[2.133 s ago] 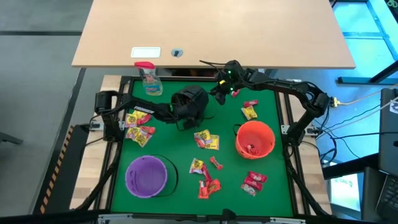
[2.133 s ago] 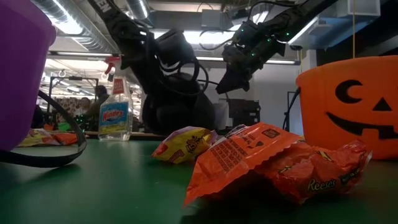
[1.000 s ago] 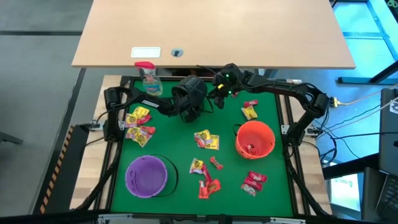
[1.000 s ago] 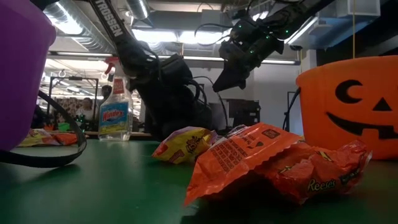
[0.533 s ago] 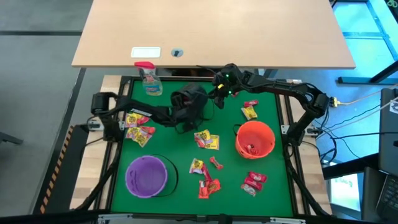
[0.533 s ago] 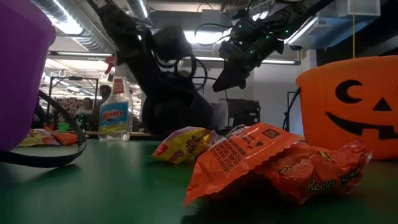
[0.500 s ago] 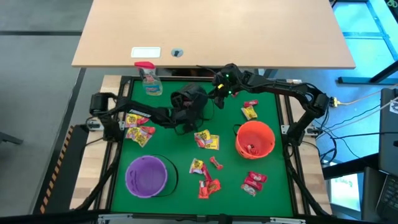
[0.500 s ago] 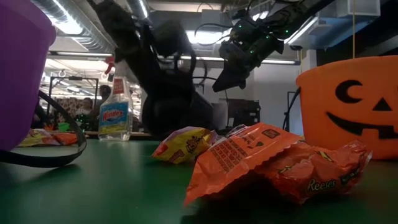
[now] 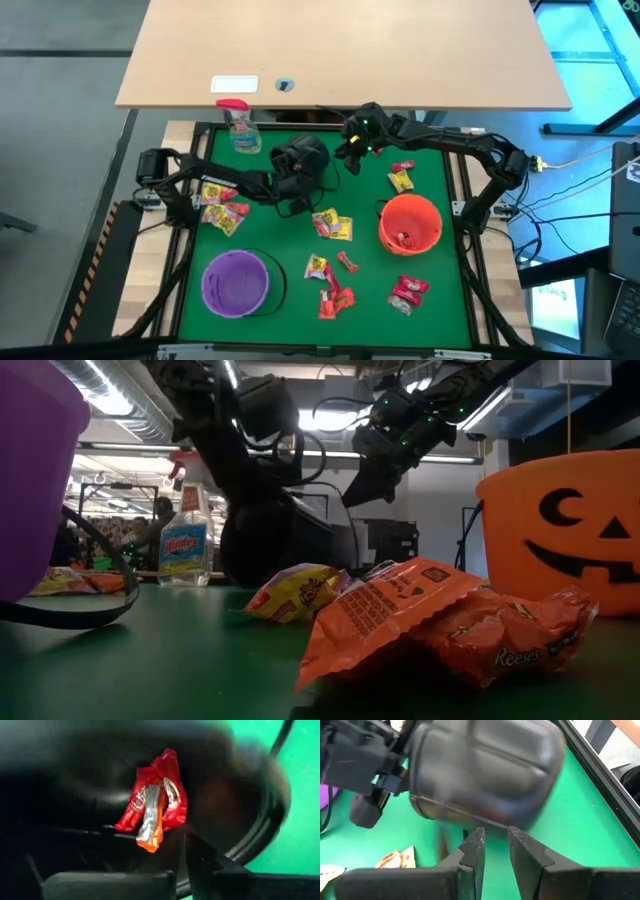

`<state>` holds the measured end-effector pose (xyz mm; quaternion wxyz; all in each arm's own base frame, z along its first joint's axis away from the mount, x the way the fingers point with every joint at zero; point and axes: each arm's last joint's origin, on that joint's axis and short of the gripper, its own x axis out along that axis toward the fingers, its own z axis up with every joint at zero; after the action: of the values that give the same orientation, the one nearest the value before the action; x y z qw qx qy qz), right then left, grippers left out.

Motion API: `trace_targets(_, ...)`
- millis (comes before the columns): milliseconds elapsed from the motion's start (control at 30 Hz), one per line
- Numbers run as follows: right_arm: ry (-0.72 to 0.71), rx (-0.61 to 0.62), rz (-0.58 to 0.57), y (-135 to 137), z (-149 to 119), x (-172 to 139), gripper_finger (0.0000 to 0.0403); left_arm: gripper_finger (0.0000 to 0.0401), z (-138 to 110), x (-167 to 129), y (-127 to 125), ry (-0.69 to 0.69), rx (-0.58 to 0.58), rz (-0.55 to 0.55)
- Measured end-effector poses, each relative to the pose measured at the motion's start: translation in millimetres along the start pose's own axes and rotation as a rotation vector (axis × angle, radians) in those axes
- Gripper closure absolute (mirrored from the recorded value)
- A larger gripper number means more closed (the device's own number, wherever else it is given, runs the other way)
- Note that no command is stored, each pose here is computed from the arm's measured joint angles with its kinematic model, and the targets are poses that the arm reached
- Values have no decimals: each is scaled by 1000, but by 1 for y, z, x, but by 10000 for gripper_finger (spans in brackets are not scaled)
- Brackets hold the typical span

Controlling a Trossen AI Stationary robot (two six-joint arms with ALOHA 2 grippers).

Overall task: Sort candy
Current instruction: Remove the orange candy from the black bucket

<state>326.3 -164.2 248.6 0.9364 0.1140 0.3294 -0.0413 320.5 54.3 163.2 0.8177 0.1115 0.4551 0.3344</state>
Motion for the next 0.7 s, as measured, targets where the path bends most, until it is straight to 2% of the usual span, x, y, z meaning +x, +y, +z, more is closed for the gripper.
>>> trace_targets(167, 0, -7, 3, 2, 0, 1, 317, 336, -4, 5, 3, 6, -12, 3)
trace_targets(433, -5, -12, 1, 1, 1, 1, 317, 268, -25, 25, 16, 7, -69, 25)
trace_targets(700, -44, -58, -50, 0, 5, 0, 317, 248, -22, 34, 29, -42, -97, 17)
